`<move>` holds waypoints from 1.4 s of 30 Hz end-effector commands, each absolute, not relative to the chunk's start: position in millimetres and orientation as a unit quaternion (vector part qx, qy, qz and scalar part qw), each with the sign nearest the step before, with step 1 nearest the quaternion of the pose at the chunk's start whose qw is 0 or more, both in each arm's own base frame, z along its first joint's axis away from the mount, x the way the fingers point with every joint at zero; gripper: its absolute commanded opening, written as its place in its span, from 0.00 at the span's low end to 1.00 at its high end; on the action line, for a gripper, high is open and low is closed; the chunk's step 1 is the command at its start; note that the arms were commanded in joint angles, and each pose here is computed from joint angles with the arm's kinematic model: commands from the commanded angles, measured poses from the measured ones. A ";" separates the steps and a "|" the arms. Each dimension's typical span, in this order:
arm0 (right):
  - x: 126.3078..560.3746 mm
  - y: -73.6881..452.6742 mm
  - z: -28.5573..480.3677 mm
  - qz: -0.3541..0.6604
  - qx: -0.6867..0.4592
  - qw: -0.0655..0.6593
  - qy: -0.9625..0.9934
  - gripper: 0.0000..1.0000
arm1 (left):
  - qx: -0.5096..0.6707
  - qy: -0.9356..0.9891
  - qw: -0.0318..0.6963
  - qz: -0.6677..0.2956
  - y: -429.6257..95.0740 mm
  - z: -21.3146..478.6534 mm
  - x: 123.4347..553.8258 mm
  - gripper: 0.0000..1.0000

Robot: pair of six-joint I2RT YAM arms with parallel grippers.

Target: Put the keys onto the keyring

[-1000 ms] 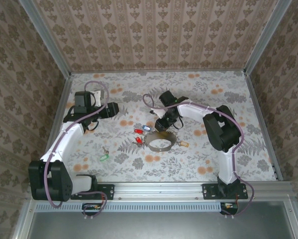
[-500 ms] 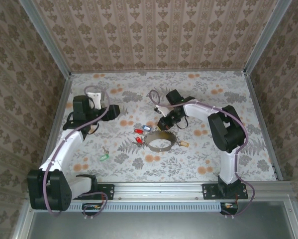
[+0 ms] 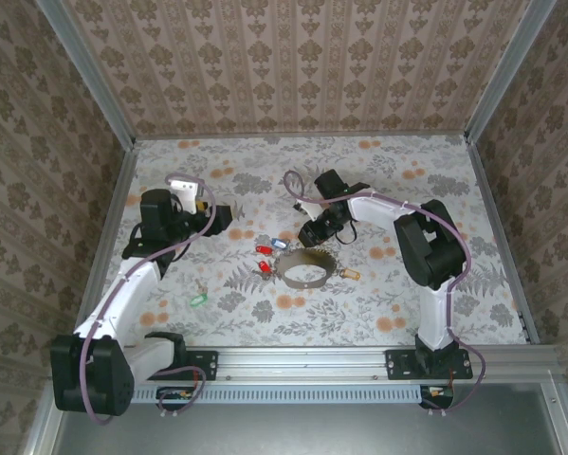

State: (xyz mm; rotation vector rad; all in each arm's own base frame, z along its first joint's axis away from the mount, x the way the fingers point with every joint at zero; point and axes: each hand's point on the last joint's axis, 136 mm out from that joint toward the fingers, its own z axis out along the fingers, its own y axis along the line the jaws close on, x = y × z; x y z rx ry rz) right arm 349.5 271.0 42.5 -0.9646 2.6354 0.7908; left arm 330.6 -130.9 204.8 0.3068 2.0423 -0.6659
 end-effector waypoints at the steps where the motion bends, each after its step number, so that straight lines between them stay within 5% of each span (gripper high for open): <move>1: 347.8 275.6 38.6 0.276 -0.318 0.091 0.902 0.25 | 0.132 0.828 0.475 -0.266 -131.7 206.6 333.0 0.80; 7: 348.9 280.4 32.6 0.284 -0.312 0.085 0.903 0.24 | 0.128 0.835 0.462 -0.270 -132.7 203.1 334.9 0.77; 16: 340.8 288.4 34.1 0.312 -0.317 0.077 0.892 0.00 | 0.131 0.834 0.461 -0.272 -134.1 203.4 334.5 0.76; 27: 332.3 283.9 54.0 0.317 -0.338 0.132 0.876 0.00 | 0.147 0.825 0.468 -0.280 -138.8 217.9 324.8 0.75; 34: 329.6 288.0 71.6 0.327 -0.408 0.225 0.822 0.00 | 0.444 0.719 0.425 -0.323 -208.3 188.4 269.4 0.85; 42: 296.9 304.0 99.1 0.335 -0.537 0.350 0.691 0.00 | 0.584 0.604 0.391 -0.374 -244.7 161.3 238.5 0.62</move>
